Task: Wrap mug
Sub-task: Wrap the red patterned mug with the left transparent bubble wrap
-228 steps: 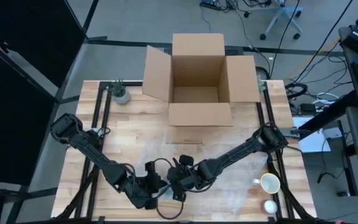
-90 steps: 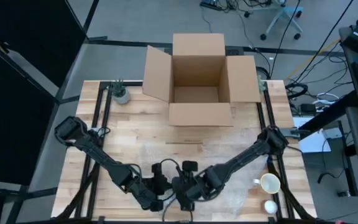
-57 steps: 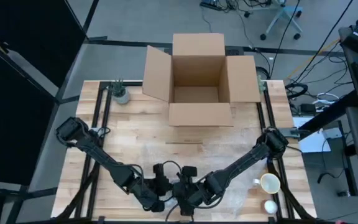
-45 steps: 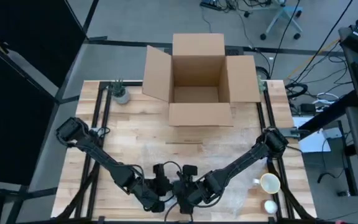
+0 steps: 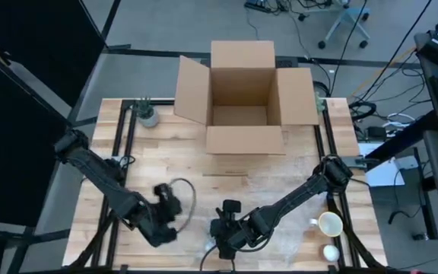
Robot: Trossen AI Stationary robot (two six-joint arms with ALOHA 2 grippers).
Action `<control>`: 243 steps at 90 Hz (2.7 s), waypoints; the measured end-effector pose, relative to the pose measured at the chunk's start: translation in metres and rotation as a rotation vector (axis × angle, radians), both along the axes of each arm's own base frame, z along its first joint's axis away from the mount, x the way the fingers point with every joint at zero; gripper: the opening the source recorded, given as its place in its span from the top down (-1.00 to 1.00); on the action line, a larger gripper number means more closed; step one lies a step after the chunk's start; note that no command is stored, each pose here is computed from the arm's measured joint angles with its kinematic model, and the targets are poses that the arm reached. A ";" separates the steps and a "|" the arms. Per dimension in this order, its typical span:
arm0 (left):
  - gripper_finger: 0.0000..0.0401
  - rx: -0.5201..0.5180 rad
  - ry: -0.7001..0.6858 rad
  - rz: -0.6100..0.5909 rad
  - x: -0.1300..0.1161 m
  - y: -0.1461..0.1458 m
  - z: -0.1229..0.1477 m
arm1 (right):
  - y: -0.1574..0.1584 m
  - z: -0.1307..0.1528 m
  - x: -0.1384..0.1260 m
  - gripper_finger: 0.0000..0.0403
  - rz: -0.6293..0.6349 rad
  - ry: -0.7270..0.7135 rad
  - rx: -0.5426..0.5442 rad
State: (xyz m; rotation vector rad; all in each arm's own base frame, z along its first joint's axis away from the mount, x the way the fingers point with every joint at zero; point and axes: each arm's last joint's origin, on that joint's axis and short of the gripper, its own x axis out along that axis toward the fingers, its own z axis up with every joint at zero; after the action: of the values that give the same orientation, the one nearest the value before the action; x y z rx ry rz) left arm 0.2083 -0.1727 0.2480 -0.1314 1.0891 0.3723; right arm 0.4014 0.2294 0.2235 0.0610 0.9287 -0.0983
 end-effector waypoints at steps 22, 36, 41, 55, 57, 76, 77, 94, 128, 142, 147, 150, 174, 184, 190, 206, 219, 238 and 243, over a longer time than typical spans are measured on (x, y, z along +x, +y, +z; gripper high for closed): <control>0.67 -0.036 0.134 0.162 -0.018 0.008 -0.028 | -0.002 0.000 0.001 0.03 0.012 0.002 -0.014; 0.30 -0.048 0.141 0.237 -0.023 0.012 -0.044 | -0.002 0.000 0.000 0.03 0.016 0.010 -0.020; 0.17 -0.061 0.135 0.255 -0.026 0.011 -0.049 | -0.002 -0.001 0.000 0.03 0.016 0.015 -0.023; -0.10 -0.173 0.063 0.251 -0.033 -0.001 -0.066 | -0.002 -0.001 -0.001 0.03 0.017 0.020 -0.025; -0.12 -0.189 0.054 0.251 -0.035 -0.003 -0.069 | -0.002 -0.001 -0.001 0.03 0.016 0.020 -0.026; -0.23 -0.284 -0.006 0.343 -0.055 -0.008 -0.098 | -0.002 -0.001 -0.001 0.03 0.017 0.020 -0.026; -0.23 -0.290 -0.014 0.350 -0.056 -0.008 -0.100 | -0.002 -0.001 -0.001 0.03 0.017 0.020 -0.026; -0.23 -0.440 -0.252 0.358 -0.059 -0.011 -0.121 | -0.002 -0.001 -0.001 0.03 0.017 0.019 -0.026; 0.23 -0.443 -0.466 0.279 -0.044 -0.007 -0.121 | -0.003 0.000 0.000 0.03 0.014 0.013 -0.022; 0.47 -0.460 -0.491 0.243 -0.041 -0.011 -0.118 | -0.003 0.000 0.000 0.03 0.022 0.013 -0.028; 0.49 -0.466 -0.500 0.231 -0.041 -0.012 -0.117 | -0.003 0.000 0.000 0.03 0.023 0.013 -0.029; 0.49 -0.477 -0.509 0.223 -0.040 -0.013 -0.116 | -0.003 0.000 0.000 0.03 0.023 0.013 -0.029; 0.42 -0.612 -0.729 0.083 -0.021 -0.026 -0.090 | -0.003 -0.002 0.002 0.03 0.027 0.012 -0.037; 0.42 -0.641 -0.870 0.004 -0.011 -0.027 -0.073 | -0.005 -0.002 0.003 0.03 0.023 0.012 -0.035; 0.42 -0.635 -0.912 -0.061 -0.008 -0.029 -0.066 | -0.005 -0.002 0.003 0.03 0.022 0.009 -0.033; 0.42 -0.572 -0.813 -0.141 -0.008 -0.029 -0.072 | -0.005 -0.003 0.003 0.03 0.021 0.009 -0.032; 0.42 -0.575 -0.557 -0.034 -0.019 -0.020 -0.094 | -0.005 -0.003 0.003 0.03 0.022 0.009 -0.031; 0.42 -0.503 -0.423 0.043 -0.039 0.003 -0.080 | -0.004 -0.003 0.003 0.03 0.025 0.010 -0.032; 0.42 -0.482 -0.396 0.068 -0.045 0.012 -0.075 | -0.004 -0.003 0.003 0.03 0.025 0.010 -0.032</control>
State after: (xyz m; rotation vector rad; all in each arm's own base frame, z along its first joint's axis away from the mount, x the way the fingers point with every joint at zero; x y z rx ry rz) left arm 0.1634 -0.1609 0.1733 -0.6450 0.7643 0.1281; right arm 0.4044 0.2250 0.2208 0.0190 0.9376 -0.0904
